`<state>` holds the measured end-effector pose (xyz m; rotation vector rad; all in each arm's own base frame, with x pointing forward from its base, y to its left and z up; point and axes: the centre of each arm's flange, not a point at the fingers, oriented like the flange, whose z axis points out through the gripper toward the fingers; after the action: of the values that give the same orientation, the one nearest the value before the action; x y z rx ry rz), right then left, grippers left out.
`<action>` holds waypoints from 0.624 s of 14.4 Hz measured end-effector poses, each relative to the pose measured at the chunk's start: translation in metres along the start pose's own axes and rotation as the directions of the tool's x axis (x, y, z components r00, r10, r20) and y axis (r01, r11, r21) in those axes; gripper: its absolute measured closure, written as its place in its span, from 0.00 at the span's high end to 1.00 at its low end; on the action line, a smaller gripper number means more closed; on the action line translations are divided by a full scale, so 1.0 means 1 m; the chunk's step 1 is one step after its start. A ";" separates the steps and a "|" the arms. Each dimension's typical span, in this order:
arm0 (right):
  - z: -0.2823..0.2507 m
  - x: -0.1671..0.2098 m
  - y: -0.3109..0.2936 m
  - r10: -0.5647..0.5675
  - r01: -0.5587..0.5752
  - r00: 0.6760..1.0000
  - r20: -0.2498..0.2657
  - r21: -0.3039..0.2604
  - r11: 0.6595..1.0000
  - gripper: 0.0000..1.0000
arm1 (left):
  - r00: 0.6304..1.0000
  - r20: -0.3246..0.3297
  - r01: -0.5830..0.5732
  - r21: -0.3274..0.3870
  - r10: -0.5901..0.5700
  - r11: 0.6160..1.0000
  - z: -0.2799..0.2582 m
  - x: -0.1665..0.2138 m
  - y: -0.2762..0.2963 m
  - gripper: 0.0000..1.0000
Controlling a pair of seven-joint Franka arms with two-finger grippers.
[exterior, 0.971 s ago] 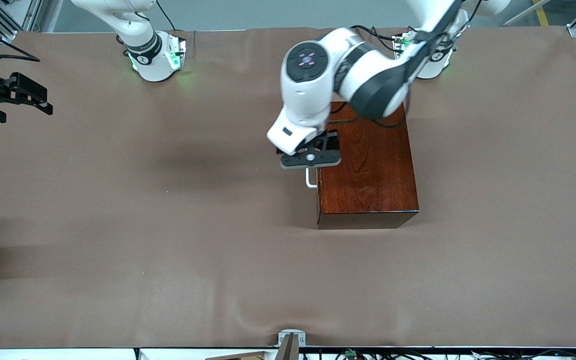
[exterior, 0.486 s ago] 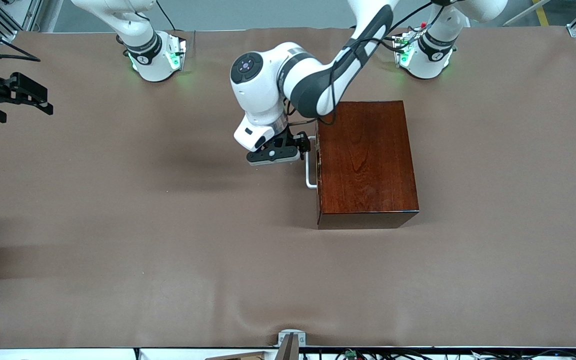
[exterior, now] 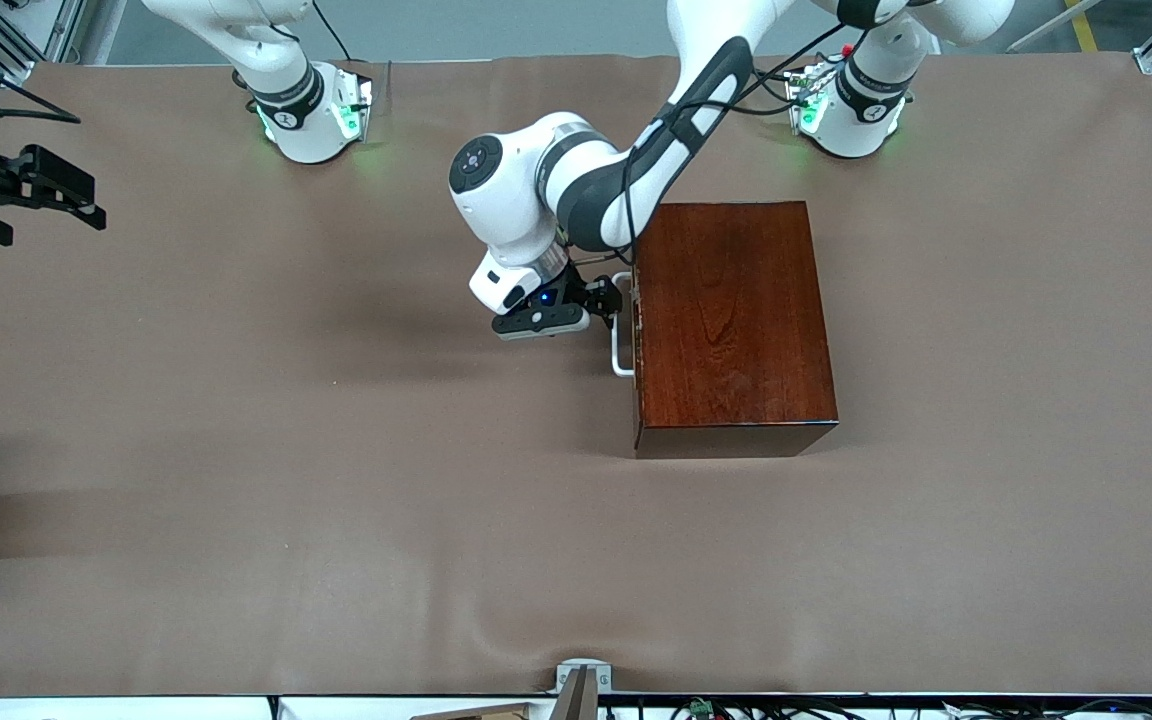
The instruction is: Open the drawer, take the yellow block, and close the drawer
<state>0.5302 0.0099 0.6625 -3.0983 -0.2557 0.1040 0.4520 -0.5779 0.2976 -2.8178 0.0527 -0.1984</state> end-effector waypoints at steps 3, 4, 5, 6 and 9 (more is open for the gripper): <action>0.000 0.000 0.000 0.000 0.000 1.000 0.000 0.000 1.000 1.00 | 1.000 0.011 -0.012 0.050 0.011 0.999 0.007 -0.004 -0.002 1.00; 0.000 0.000 0.000 0.000 0.000 1.000 0.000 0.000 1.000 1.00 | 1.000 0.013 -0.016 0.064 0.016 0.998 0.008 -0.004 -0.004 1.00; 0.000 0.000 0.000 0.000 0.000 1.000 0.000 0.000 1.000 1.00 | 1.000 0.015 -0.019 0.071 0.018 0.997 0.009 -0.004 -0.004 1.00; 0.000 0.000 0.000 0.000 0.000 1.000 0.000 0.000 1.000 1.00 | 1.000 0.017 -0.020 0.074 0.018 0.997 0.009 -0.004 -0.005 1.00; 0.000 0.000 0.000 0.000 0.000 1.000 0.000 0.000 1.000 1.00 | 1.000 0.021 -0.022 0.082 0.020 0.996 0.012 -0.006 -0.004 1.00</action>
<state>0.5302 0.0098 0.6624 -3.0983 -0.2556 0.1041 0.4481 -0.5696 0.2870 -2.7362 0.0684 -0.1628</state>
